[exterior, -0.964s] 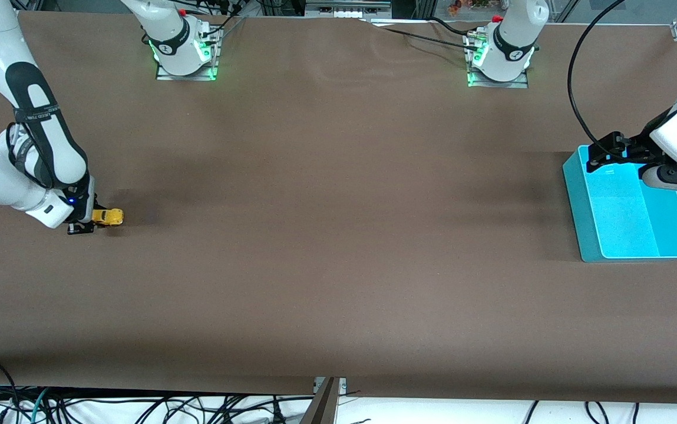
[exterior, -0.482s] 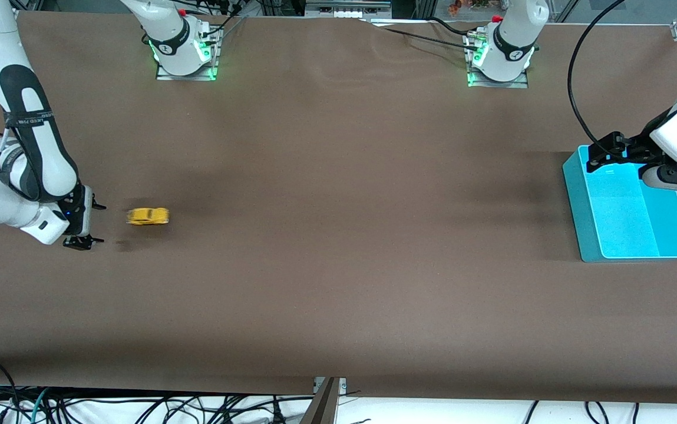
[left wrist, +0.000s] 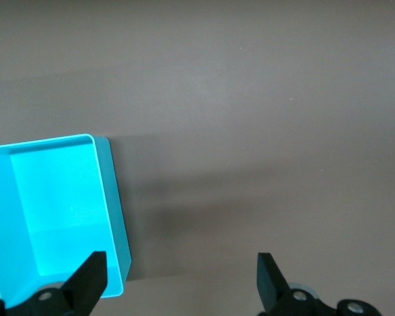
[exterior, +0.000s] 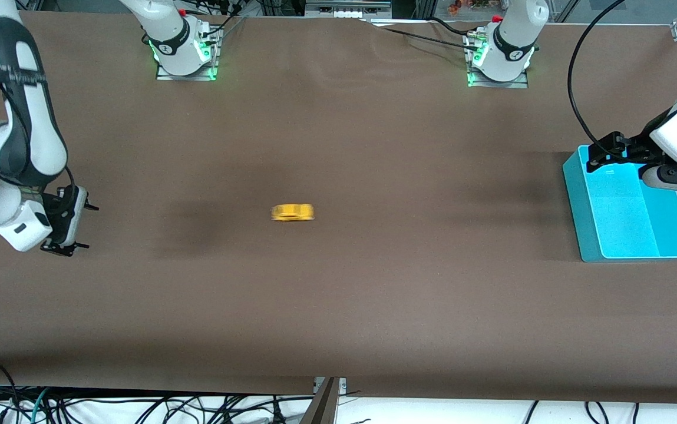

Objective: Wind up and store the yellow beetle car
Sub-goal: 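Withdraw the right gripper while the released car rolls toward the bin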

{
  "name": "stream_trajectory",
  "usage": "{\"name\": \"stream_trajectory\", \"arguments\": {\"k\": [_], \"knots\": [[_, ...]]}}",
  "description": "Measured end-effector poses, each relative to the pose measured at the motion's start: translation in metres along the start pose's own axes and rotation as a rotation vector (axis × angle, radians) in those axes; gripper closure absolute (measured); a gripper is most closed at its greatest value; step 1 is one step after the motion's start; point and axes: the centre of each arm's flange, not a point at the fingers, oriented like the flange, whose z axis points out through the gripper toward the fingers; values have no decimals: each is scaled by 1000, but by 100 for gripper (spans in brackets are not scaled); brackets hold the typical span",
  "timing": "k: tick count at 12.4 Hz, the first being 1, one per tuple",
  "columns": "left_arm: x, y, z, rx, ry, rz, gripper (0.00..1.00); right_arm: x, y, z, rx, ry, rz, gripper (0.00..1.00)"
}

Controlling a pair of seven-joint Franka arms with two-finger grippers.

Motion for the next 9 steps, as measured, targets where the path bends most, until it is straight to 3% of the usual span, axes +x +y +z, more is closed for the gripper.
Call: {"name": "stream_trajectory", "arguments": {"k": [4, 9], "knots": [[0, 0, 0, 0, 0, 0, 0, 51, -43, -105, -64, -52, 250, 0], [0, 0, 0, 0, -1, 0, 0, 70, -87, -183, -138, -14, 577, 0]]}}
